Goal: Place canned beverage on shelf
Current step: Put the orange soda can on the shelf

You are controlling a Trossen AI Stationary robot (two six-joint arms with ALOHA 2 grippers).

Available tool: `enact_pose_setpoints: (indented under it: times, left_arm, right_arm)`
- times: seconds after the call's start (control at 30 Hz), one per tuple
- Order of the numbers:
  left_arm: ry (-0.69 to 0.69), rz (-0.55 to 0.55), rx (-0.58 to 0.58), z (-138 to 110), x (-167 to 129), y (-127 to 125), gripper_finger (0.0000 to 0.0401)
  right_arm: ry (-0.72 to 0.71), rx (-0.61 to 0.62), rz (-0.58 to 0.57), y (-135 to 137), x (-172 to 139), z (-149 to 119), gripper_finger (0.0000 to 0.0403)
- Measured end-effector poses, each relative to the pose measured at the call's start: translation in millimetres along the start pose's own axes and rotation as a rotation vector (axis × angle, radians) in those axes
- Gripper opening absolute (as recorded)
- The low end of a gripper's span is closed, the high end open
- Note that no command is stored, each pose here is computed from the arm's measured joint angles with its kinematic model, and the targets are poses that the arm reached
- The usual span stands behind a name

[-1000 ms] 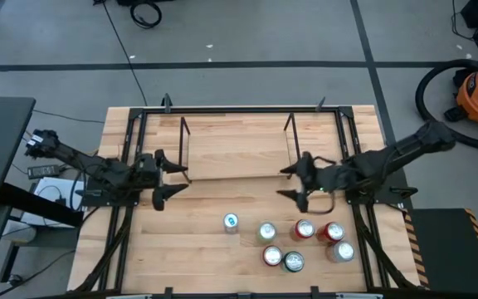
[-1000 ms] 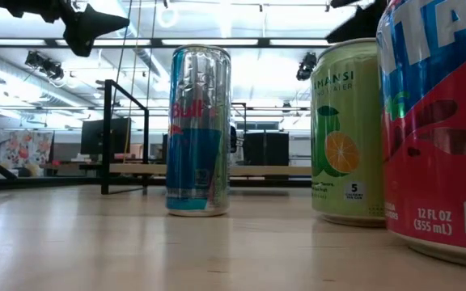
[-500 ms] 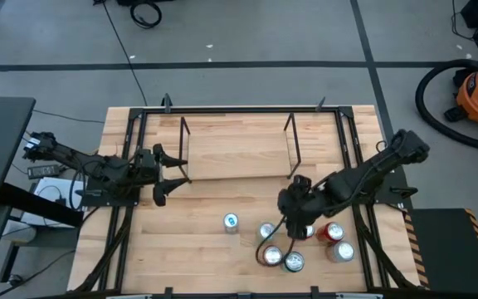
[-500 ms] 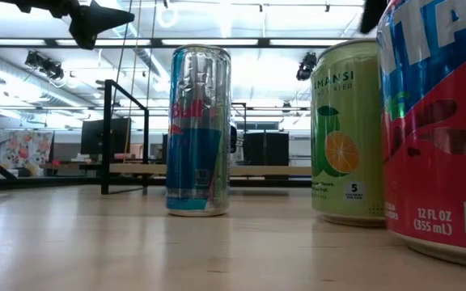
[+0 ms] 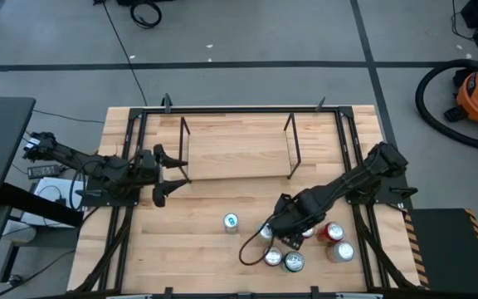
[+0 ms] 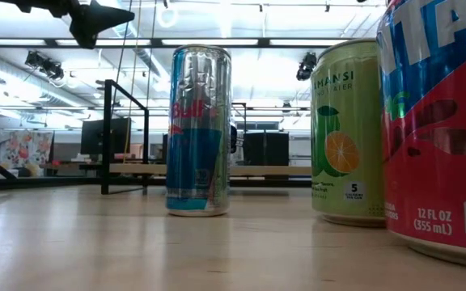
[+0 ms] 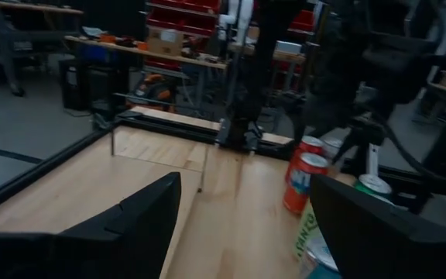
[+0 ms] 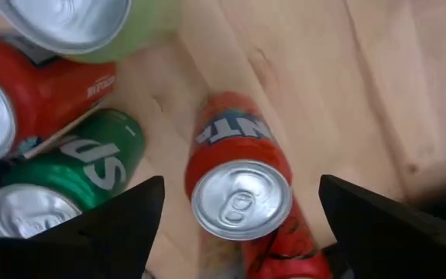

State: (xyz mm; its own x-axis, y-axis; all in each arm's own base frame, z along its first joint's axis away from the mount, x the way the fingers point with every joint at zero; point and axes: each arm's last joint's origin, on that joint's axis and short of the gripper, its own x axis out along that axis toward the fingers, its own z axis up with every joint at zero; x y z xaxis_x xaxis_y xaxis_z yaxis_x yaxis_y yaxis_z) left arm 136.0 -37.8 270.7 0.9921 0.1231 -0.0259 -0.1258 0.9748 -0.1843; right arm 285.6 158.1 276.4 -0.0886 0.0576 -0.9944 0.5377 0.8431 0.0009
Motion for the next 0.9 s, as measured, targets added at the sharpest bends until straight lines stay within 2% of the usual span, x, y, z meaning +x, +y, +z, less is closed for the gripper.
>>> enact_pose_setpoints:
  times: [0.4,0.9]
  left_arm:
    - [0.031,-0.023,-0.009,-3,0,0,0.0295]
    - [0.031,-0.019,-0.008,-3,0,0,0.0295]
  right_arm:
    - [-0.043,0.111,-0.025,-2,6,-25,0.0355]
    - [-0.011,0.111,-0.016,-7,56,-20,0.0354]
